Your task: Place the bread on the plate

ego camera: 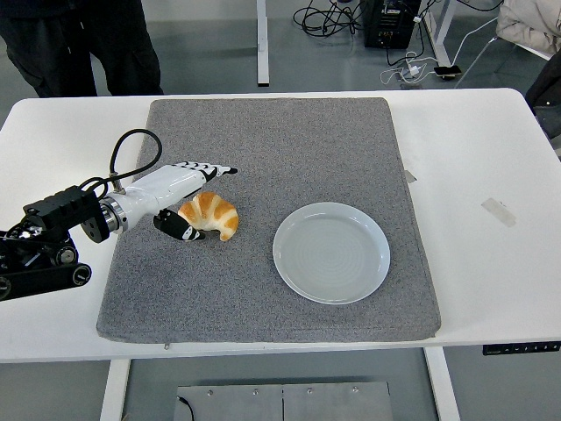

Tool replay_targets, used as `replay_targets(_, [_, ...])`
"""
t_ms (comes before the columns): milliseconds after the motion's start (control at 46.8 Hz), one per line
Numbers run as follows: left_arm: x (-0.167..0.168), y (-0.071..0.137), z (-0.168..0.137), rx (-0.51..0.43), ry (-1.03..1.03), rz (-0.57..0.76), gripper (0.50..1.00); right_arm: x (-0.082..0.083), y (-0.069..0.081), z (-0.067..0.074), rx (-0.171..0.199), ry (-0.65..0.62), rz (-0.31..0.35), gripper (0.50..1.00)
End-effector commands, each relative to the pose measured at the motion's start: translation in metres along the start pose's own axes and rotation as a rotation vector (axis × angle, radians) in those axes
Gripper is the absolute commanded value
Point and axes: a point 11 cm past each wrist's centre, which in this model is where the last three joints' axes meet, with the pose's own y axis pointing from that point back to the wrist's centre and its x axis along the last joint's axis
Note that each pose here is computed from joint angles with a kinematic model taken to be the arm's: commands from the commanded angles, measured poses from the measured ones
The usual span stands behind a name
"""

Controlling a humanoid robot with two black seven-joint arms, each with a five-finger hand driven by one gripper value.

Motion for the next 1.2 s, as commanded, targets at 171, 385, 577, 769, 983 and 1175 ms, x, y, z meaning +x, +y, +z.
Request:
replay_targets(171, [-0.008,-0.004,-0.002,0.005,-0.015,-0.015,0.972,0.0,0.0,0.0,0.0,0.0,0.0,1.0])
replay_targets(385, [-0.01,-0.007,-0.003,0.002,-0.039,-0.009,0.883,0.0,0.0,0.0,0.0,0.0,0.0,1.0])
replay_targets(577, [-0.013,-0.011,-0.004,0.005,-0.049,-0.012,0.746,0.0,0.0,0.0,0.0,0.0,0.0,1.0])
replay_targets(769, [-0.014,-0.012,-0.005,0.005,-0.056,-0.012,0.592,0.0,0.0,0.0,0.0,0.0,0.0,1.0])
replay_targets(983, [-0.013,-0.012,-0.005,0.001,-0.062,-0.012,0.533,0.0,0.0,0.0,0.0,0.0,0.0,1.0])
replay_targets(1175, [-0.004,-0.012,-0.007,0.007,-0.064,0.007,0.5,0.0,0.0,0.0,0.0,0.0,0.0,1.0])
